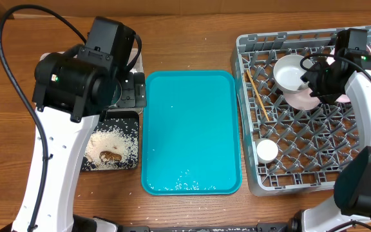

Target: Sort waste into correct bins and load items into the dishwasher

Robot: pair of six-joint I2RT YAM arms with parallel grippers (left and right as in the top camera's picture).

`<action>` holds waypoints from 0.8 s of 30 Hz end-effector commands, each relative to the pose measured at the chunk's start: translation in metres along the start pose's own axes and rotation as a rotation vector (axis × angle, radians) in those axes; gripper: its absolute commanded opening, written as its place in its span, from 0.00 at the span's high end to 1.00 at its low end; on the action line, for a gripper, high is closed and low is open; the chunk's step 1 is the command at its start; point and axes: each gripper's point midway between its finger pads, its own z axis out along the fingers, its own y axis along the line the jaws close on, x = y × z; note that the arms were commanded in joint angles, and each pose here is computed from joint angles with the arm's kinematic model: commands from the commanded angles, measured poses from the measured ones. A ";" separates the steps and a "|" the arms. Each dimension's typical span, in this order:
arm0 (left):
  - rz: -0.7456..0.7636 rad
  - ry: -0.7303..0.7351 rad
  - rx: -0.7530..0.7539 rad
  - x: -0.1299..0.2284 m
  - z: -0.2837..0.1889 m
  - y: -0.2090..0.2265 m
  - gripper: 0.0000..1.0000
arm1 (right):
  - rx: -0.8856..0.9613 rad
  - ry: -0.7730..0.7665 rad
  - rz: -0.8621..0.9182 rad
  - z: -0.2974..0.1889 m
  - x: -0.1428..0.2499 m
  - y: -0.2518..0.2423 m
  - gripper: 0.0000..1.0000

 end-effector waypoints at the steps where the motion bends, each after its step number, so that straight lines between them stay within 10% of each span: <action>1: -0.007 0.007 -0.004 -0.001 0.003 0.000 0.00 | -0.024 -0.017 0.024 -0.008 -0.005 0.007 0.60; 6: -0.006 0.008 -0.004 -0.001 0.003 0.000 0.00 | -0.016 -0.016 0.024 -0.008 -0.004 0.006 0.96; 24: -0.006 0.008 -0.004 -0.001 0.003 0.000 0.00 | 0.185 -0.569 -0.292 -0.132 -0.003 0.038 0.96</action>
